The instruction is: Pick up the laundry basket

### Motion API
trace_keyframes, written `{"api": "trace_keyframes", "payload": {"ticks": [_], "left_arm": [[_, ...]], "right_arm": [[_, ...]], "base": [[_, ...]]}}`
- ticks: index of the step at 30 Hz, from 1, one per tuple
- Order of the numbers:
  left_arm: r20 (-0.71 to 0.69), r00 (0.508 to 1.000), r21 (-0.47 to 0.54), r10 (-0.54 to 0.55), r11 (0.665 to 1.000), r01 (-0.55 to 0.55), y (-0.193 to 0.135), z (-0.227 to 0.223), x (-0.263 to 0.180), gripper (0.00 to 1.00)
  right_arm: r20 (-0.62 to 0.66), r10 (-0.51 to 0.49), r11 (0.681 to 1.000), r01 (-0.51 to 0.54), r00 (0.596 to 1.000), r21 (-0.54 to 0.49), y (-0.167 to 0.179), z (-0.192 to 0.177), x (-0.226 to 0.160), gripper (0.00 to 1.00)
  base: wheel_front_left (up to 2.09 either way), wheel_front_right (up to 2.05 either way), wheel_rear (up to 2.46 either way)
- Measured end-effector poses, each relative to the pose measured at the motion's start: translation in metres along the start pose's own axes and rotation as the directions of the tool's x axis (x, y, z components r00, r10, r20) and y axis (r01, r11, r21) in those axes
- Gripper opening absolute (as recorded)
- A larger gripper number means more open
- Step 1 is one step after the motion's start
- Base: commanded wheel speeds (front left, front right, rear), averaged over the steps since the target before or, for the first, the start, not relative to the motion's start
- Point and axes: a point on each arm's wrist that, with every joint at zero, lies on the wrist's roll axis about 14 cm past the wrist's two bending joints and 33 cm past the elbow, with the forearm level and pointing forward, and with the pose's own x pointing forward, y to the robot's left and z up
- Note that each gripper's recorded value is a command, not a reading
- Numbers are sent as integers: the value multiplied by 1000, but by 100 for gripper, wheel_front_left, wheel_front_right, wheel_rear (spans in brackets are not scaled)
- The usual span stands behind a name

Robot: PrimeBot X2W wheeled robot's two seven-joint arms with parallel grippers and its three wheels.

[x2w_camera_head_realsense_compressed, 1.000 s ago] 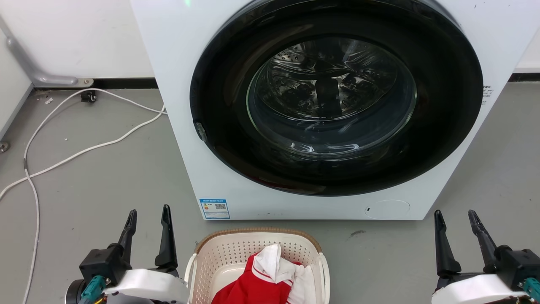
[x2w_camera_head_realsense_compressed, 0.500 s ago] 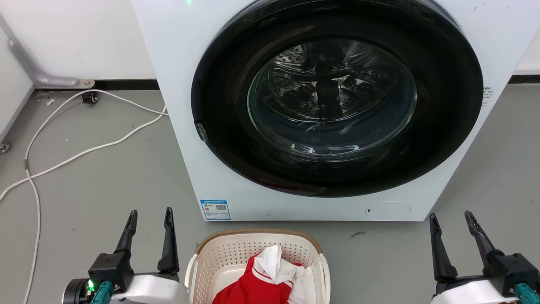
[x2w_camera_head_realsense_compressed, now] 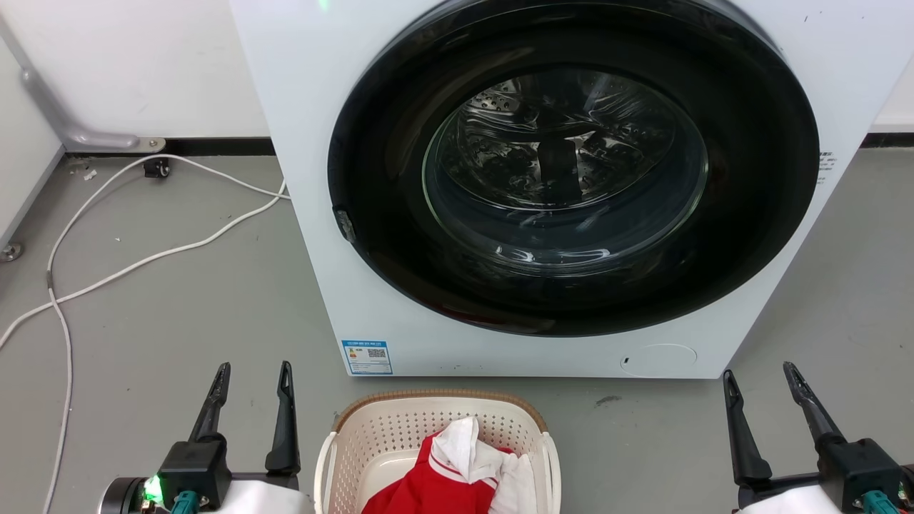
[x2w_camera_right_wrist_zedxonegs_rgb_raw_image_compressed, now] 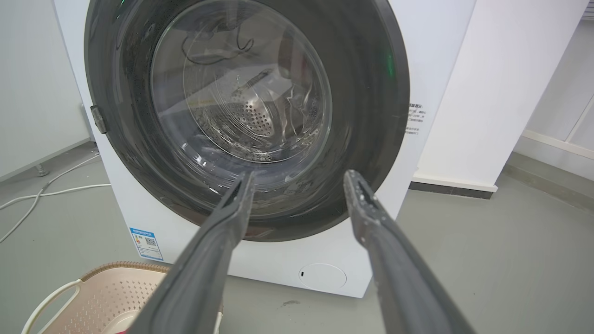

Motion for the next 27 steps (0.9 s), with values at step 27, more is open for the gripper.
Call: {"api": "trace_keyframes", "payload": {"ticks": [27], "left_arm": [[-7, 1000, 40, 5, 999, -4, 1, -3, -4, 100]], "right_arm": [[-13, -27, 997, 28, 1000, 74, -5, -7, -4, 100]], "base": [[0, 0, 0]]}}
